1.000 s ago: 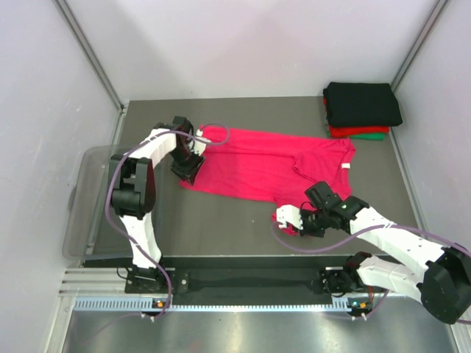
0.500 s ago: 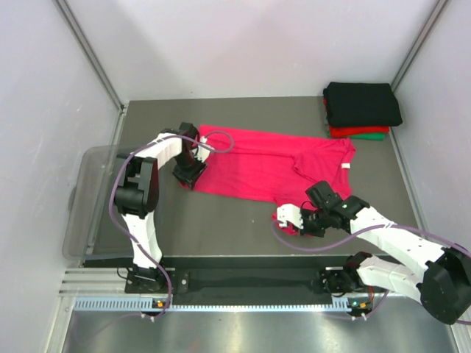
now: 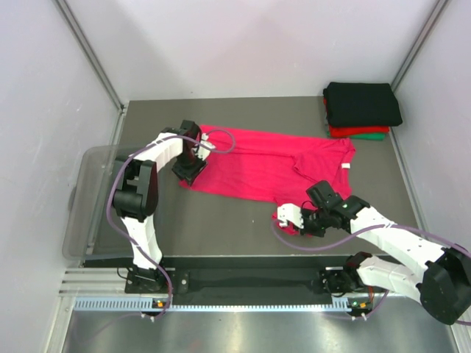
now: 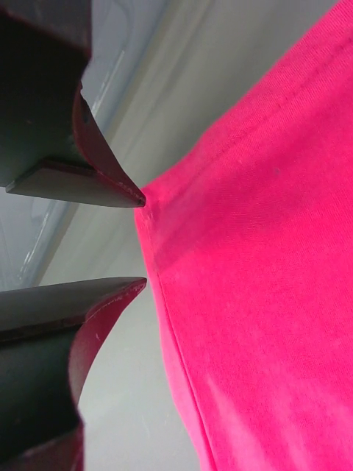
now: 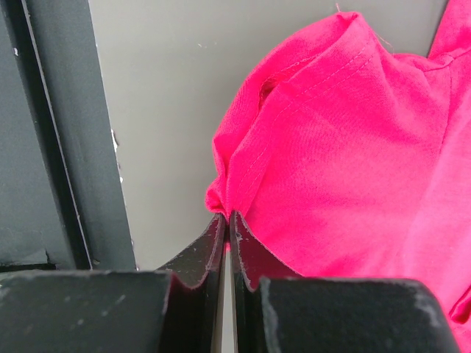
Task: Fold and stack the t-shirts
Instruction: Fold the tshirt
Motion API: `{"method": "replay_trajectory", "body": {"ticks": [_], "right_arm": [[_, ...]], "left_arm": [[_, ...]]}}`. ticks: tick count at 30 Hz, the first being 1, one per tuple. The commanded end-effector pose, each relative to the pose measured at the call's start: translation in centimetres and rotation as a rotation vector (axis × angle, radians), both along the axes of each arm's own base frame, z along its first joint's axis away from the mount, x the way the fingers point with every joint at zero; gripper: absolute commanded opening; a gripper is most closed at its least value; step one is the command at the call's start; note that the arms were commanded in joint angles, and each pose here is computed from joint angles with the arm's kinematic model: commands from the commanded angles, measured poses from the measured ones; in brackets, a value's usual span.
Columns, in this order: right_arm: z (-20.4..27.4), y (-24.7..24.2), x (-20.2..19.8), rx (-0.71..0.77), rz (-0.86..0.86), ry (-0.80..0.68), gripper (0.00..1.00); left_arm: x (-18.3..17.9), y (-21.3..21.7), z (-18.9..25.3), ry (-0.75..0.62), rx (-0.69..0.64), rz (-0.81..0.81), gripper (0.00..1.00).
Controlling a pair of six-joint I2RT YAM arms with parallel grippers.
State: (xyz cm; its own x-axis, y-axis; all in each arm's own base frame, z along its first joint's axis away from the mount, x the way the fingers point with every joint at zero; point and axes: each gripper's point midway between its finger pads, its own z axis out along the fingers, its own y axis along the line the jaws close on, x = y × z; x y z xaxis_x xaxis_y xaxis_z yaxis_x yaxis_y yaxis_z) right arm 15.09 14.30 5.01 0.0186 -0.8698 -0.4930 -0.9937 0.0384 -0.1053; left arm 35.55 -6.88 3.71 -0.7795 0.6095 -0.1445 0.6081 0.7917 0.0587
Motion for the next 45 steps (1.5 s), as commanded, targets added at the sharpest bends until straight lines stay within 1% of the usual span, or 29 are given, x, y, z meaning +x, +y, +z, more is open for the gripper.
{"method": "replay_trajectory", "body": {"ticks": [1, 5, 8, 13, 15, 19, 22, 25, 29, 30, 34, 36, 38, 41, 45], "right_arm": [[1.3, 0.5, 0.7, 0.042, -0.010, -0.025, 0.02], [1.3, 0.5, 0.8, 0.041, -0.013, -0.024, 0.02], [1.4, 0.4, 0.9, 0.043, -0.022, -0.027, 0.02], [1.4, 0.2, 0.9, 0.044, -0.028, -0.022, 0.02], [1.3, 0.2, 0.9, 0.042, -0.029, -0.020, 0.02], [1.2, 0.2, 1.0, 0.041, -0.031, -0.019, 0.02], [1.1, 0.1, 1.0, 0.038, -0.032, -0.020, 0.03], [1.1, 0.1, 1.2, 0.035, -0.038, -0.025, 0.02], [2.0, -0.1, 1.8, 0.055, -0.067, -0.060, 0.00], [2.3, -0.4, 2.2, 0.059, -0.096, -0.069, 0.00], [4.6, -1.7, 3.3, 0.085, -0.176, -0.126, 0.00], [6.5, -2.3, 3.7, 0.101, -0.209, -0.161, 0.00], [8.1, -3.1, 4.3, 0.117, -0.263, -0.170, 0.00], [9.2, -3.8, 4.6, 0.137, -0.325, -0.167, 0.00], [11.2, -4.8, 6.0, 0.159, -0.398, -0.218, 0.00]], "left_arm": [[1.1, 0.8, 1.2, -0.066, 0.047, -0.013, 0.48], [1.3, 1.5, 0.1, -0.068, 0.086, -0.012, 0.50], [1.1, 1.5, -0.7, -0.046, 0.091, -0.010, 0.49], [0.5, 1.4, -1.6, -0.004, 0.083, -0.001, 0.33], [0.0, 1.4, -1.7, 0.014, 0.083, -0.001, 0.33], [-0.6, 1.4, -1.7, 0.034, 0.081, 0.001, 0.37], [-0.9, 1.6, -2.0, 0.042, 0.088, 0.001, 0.38], [-1.1, 1.6, -2.8, 0.059, 0.091, 0.003, 0.29], [-1.1, 1.4, -3.0, 0.063, 0.080, 0.013, 0.04], [-1.1, 1.3, -2.8, 0.064, 0.075, 0.014, 0.00], [-0.5, 0.9, -1.2, 0.032, 0.057, 0.024, 0.00], [-0.3, 1.1, 0.2, 0.004, 0.059, 0.025, 0.00], [0.0, 1.1, 1.5, -0.021, 0.061, 0.019, 0.00], [0.7, 1.0, 3.1, -0.051, 0.055, 0.014, 0.00], [0.6, 0.9, 4.9, -0.060, 0.067, -0.003, 0.00]]}}
